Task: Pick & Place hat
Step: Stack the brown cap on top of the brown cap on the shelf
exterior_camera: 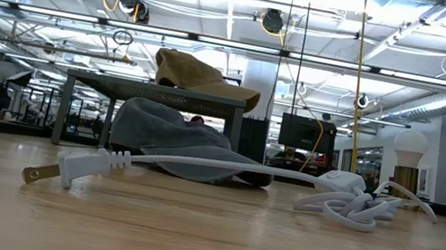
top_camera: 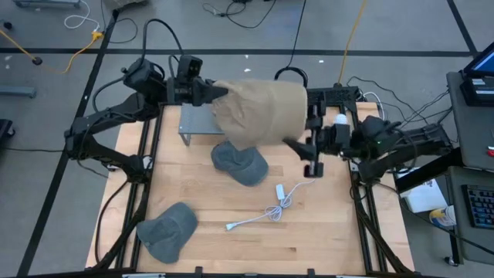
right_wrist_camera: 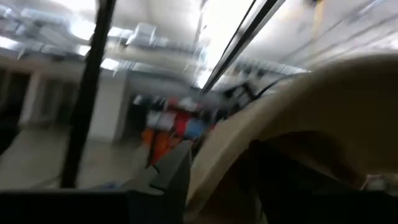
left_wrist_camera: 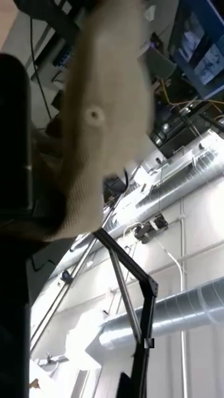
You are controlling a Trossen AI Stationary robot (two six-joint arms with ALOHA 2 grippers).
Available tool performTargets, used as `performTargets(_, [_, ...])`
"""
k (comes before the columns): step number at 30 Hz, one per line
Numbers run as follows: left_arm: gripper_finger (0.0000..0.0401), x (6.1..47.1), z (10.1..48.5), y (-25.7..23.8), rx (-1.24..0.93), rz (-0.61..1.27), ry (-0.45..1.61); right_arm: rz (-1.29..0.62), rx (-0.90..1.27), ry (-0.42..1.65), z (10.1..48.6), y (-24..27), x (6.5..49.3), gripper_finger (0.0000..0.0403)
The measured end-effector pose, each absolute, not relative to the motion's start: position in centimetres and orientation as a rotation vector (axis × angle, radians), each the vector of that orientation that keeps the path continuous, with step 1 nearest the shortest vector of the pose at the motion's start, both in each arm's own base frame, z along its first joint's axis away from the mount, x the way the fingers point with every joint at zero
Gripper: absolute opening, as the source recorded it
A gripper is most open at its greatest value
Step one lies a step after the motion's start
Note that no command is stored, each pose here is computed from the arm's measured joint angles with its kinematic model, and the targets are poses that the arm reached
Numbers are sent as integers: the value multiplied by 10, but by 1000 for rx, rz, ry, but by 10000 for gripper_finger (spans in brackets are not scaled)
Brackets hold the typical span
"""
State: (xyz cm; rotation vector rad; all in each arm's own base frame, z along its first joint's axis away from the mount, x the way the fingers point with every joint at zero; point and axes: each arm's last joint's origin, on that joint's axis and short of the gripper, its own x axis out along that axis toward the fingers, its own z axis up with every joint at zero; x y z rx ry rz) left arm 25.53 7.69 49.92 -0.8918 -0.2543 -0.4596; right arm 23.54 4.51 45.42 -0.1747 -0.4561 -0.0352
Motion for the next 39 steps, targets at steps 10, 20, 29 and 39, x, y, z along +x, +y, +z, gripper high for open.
performTargets(10, [12,243,499,101,-962,-513,-162,203,4,-229,451,69,182,175])
performTargets(20, [12,231,495,126,-1019,-467,-101,334,80,-329,465,83,154,169])
performTargets(29, [12,234,466,180,-1074,-341,-12,339,81,-343,466,84,153,165])
performTargets(39, [12,243,428,237,-1134,-299,53,334,55,-347,466,84,153,164])
